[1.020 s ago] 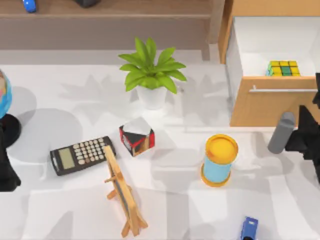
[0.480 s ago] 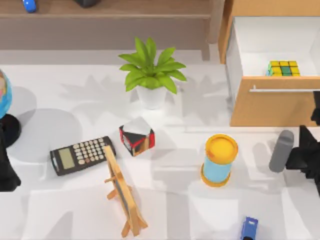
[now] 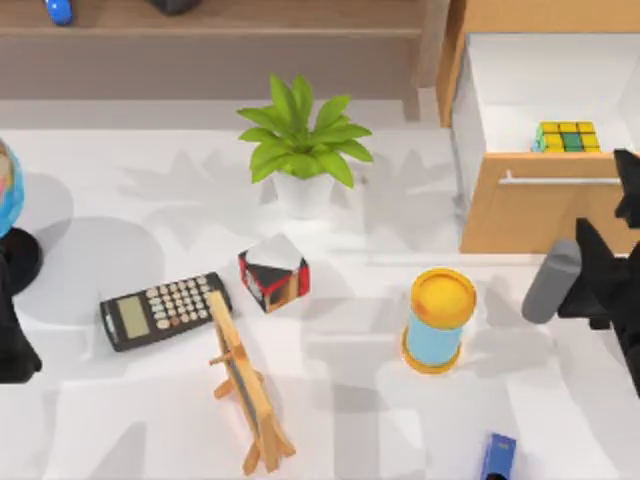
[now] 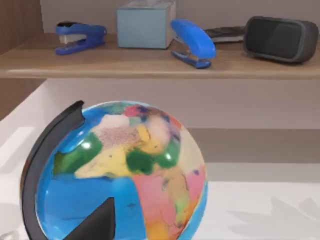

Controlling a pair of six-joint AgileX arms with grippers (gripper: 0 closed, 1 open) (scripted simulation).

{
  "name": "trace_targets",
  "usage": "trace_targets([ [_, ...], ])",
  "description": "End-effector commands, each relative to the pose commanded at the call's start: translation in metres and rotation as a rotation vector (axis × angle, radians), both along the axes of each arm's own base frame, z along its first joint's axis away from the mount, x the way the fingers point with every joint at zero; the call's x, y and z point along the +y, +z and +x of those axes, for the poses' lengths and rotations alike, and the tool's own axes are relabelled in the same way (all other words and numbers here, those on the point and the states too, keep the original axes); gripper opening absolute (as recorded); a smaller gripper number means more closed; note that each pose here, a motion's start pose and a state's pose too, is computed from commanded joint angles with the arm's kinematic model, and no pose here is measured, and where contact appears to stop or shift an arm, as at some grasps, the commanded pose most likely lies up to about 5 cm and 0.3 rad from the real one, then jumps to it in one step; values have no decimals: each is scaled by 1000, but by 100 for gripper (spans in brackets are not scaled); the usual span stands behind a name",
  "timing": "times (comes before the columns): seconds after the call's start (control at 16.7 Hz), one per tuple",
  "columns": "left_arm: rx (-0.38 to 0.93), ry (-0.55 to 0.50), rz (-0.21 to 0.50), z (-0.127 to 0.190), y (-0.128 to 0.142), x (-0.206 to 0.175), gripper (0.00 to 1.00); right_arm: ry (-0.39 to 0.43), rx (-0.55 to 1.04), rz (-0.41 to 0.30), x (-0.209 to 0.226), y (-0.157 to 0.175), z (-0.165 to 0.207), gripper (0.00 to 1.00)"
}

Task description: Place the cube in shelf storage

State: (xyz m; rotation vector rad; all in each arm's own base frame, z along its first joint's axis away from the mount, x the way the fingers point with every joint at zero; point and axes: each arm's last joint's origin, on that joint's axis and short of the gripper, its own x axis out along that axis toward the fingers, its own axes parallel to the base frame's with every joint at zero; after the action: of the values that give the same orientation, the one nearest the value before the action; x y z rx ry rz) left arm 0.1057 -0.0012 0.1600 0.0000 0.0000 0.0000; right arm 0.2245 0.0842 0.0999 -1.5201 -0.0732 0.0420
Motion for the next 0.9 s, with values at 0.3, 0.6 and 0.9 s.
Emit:
trace_targets([
  [0.3,0,0,0,0,0,0,100,118,-75,144,25,41,8,100],
  [0.6,0,0,0,0,0,0,100,144,-25,306,42,82,37,100],
  [0.9,0,0,0,0,0,0,100,61,178,467,49,113,82,100],
])
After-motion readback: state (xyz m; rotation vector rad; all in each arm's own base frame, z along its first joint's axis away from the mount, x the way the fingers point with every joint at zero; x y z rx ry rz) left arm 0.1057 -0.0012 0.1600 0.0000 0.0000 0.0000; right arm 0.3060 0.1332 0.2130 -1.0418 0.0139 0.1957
